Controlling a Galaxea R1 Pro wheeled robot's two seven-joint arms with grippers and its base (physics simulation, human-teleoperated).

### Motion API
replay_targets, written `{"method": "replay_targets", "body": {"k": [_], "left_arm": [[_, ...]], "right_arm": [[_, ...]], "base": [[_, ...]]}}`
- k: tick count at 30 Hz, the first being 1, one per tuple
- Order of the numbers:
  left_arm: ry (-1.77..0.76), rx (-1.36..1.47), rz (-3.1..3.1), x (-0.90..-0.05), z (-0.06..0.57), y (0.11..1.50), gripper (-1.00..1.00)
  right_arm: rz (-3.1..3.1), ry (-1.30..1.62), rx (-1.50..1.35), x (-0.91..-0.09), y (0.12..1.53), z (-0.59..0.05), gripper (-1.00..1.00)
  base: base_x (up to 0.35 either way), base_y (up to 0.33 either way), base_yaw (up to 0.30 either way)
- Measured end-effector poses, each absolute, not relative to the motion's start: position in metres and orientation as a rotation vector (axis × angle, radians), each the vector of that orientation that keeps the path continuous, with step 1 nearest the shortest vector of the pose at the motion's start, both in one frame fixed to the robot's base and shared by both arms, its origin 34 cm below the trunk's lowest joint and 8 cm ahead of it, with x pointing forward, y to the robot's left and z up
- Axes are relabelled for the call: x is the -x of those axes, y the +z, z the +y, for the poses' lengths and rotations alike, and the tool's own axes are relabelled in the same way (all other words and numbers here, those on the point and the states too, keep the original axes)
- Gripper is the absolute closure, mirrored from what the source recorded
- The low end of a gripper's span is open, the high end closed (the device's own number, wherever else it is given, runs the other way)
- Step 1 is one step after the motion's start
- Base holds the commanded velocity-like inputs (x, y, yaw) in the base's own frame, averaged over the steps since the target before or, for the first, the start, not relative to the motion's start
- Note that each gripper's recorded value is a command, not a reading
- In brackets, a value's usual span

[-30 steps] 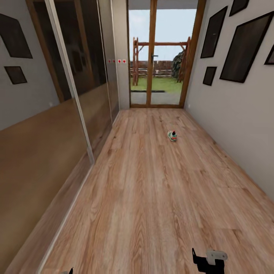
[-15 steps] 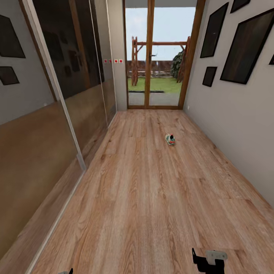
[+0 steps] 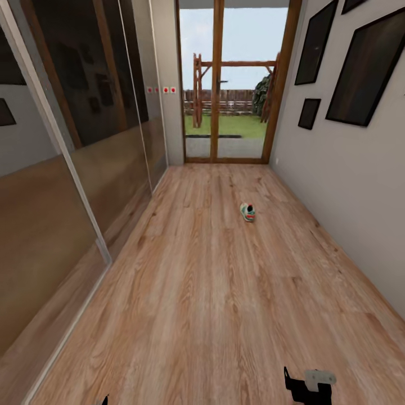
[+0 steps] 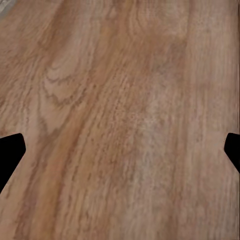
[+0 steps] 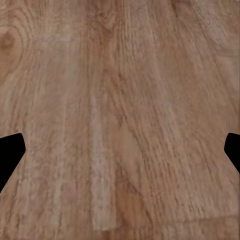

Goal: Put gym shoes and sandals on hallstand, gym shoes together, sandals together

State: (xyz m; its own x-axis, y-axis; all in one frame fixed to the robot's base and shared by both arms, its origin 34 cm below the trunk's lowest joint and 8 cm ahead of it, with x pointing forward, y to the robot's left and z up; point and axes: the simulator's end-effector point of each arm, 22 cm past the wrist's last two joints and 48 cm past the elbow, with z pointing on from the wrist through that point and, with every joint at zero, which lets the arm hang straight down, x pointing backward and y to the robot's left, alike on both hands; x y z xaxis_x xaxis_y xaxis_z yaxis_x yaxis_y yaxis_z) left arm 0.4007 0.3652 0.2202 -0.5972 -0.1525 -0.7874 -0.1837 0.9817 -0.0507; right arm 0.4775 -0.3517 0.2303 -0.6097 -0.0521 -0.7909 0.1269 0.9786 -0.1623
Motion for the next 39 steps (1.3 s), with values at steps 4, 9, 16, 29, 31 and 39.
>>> {"method": "replay_targets", "body": {"k": [4,9,16,29,31,39], "left_arm": [[0.044,0.234,2.220,-0.4007,0.3652,0.2202,-1.00],[0.044,0.234,2.220,-0.4007,0.3652,0.2202,-1.00],[0.044,0.234,2.220,-0.4007,0.3652,0.2202,-1.00],[0.044,0.234,2.220,-0.4007,0.3652,0.2202,-1.00],[0.044,0.234,2.220,-0.4007,0.3652,0.2202,-1.00],[0.044,0.234,2.220,-0.4007,0.3652,0.2202,-1.00]], "right_arm": [[2.213,-0.252,-0.052,-0.4775,0.2303,-0.3517,-1.00],[2.213,-0.252,-0.052,-0.4775,0.2303,-0.3517,-1.00],[2.213,-0.252,-0.052,-0.4775,0.2303,-0.3517,-1.00],[2.213,-0.252,-0.052,-0.4775,0.2303,-0.3517,-1.00],[2.213,-0.252,-0.052,-0.4775,0.2303,-0.3517,-1.00],[2.213,-0.252,-0.052,-0.4776,0.2303,-0.3517,-1.00]], "base": [[0.304,-0.196,0.000],[0.301,-0.198,0.000],[0.295,-0.202,0.000],[0.292,-0.204,0.000],[0.288,-0.206,0.000],[0.288,-0.207,0.000]]}}
